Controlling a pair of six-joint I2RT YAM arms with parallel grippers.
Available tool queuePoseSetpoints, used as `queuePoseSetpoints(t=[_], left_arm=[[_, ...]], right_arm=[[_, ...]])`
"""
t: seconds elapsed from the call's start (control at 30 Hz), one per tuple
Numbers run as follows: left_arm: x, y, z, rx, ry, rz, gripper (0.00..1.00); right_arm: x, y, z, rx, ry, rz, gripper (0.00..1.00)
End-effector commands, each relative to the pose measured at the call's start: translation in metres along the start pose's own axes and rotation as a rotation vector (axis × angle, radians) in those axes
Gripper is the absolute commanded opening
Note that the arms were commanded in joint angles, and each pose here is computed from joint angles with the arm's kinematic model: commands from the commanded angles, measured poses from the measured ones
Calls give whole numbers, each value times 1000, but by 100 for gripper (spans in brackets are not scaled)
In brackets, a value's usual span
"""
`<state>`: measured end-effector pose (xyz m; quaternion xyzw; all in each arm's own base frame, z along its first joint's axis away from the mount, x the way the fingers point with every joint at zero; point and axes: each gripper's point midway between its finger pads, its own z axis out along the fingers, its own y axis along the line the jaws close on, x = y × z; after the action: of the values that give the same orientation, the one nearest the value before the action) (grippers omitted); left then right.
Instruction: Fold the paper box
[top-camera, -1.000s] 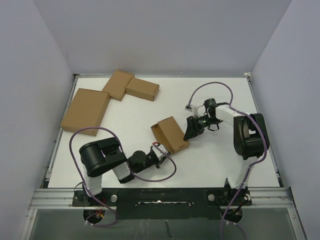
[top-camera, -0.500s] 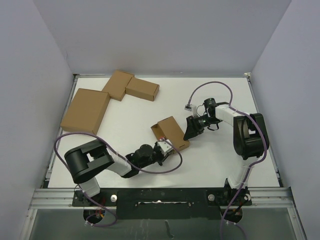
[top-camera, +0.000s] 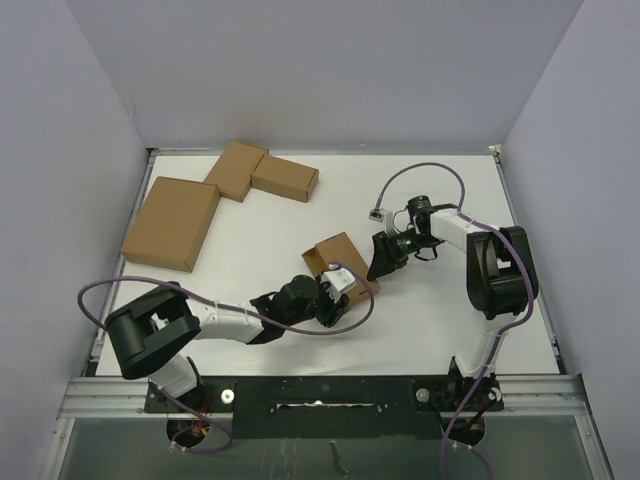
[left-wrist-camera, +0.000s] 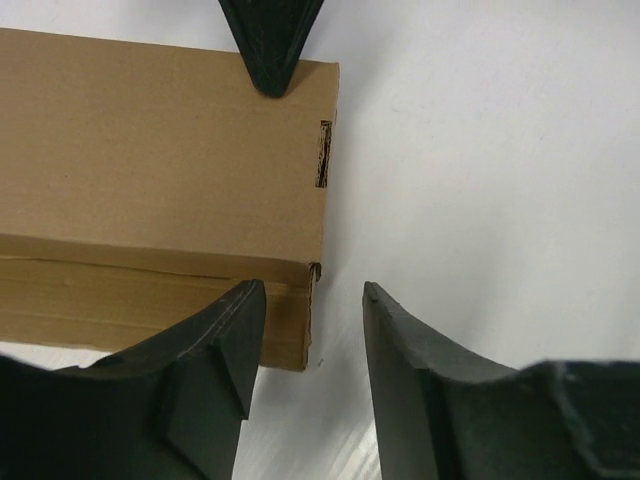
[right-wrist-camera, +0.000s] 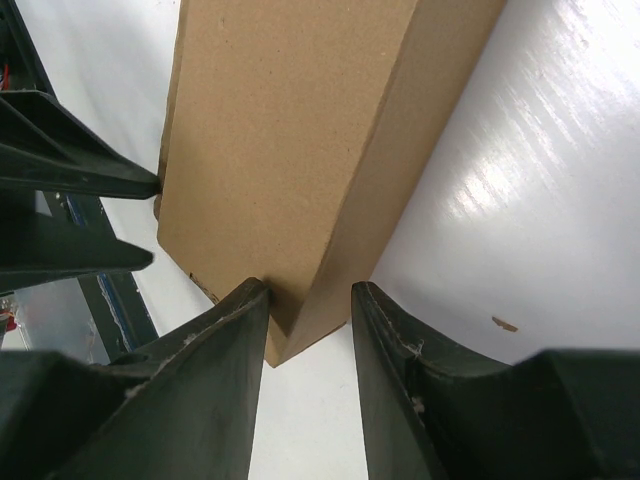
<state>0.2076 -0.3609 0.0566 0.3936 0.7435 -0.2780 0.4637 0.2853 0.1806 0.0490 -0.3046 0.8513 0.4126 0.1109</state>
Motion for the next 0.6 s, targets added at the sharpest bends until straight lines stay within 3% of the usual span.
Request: queuePoseSetpoints(t=[0.0,0.2,0.33,0.43,0.57], left_arm=[[-51,0,-21,-14,-71,-65,45],[-66,4,-53,-11,-77,-209,63],[-80,18,-78,15,-127,-429,86],[-83,40,-95,14,-180,-631,97],[-74,69,-111,-11,-233,-850,98]], right_arm=[[6,-25,3,99,53,-54,38],[6,-25,3,99,53,-54,38],[7,-25,3,99,54,-53,38],[6,-25,3,100,54,-55,38],[6,-25,2,100,53,-56,38]])
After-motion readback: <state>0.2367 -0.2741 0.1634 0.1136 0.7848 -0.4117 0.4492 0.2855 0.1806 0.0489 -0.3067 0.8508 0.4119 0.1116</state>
